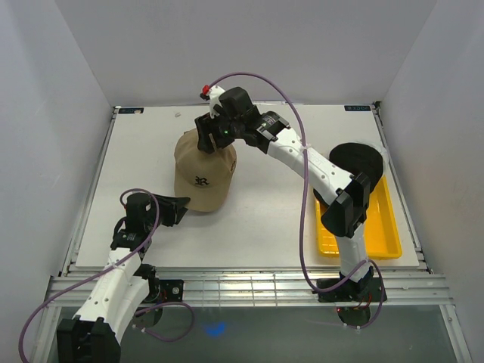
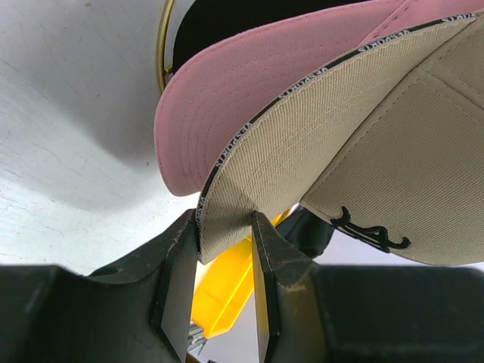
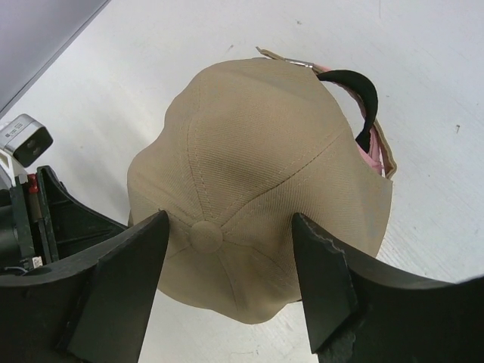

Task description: Stack the hats

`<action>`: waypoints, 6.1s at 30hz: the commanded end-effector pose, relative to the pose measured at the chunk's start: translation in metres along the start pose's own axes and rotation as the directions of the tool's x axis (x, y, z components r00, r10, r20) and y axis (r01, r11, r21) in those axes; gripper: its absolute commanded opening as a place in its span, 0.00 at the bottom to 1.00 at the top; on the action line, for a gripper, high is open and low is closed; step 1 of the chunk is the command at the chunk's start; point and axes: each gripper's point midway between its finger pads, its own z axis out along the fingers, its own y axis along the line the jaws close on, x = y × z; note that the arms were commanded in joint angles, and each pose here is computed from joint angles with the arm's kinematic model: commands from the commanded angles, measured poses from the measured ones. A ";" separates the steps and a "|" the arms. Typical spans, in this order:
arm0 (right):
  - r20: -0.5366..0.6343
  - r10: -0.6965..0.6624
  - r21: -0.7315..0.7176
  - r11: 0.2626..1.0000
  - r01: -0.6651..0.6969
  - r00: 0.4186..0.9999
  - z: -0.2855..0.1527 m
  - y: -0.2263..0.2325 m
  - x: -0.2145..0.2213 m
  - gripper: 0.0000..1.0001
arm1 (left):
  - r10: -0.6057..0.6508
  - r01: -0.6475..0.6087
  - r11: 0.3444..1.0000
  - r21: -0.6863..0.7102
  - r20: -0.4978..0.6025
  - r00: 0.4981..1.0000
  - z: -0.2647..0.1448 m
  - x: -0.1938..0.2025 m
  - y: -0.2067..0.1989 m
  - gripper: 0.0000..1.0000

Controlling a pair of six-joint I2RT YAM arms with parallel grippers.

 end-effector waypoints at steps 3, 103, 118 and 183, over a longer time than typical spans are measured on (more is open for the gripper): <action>0.091 -0.008 0.022 1.000 0.006 0.996 -0.013 -0.010 -0.030 0.74 | -0.057 0.059 0.989 -0.133 0.017 0.998 0.003 0.001 0.037 0.30; -0.274 0.464 0.160 0.886 -0.436 0.842 0.097 -0.105 0.162 0.15 | -0.167 0.215 0.815 -0.538 0.137 0.976 -0.009 -0.006 0.100 0.34; -0.222 0.448 0.118 0.894 -0.432 0.866 0.087 -0.099 0.125 0.20 | -0.101 0.146 0.852 -0.503 0.116 0.988 -0.012 -0.011 0.078 0.76; -0.015 0.262 -0.014 0.965 -0.262 0.965 0.020 -0.005 -0.005 0.77 | 0.193 -0.085 0.891 -0.447 0.202 0.960 0.019 -0.068 -0.055 0.70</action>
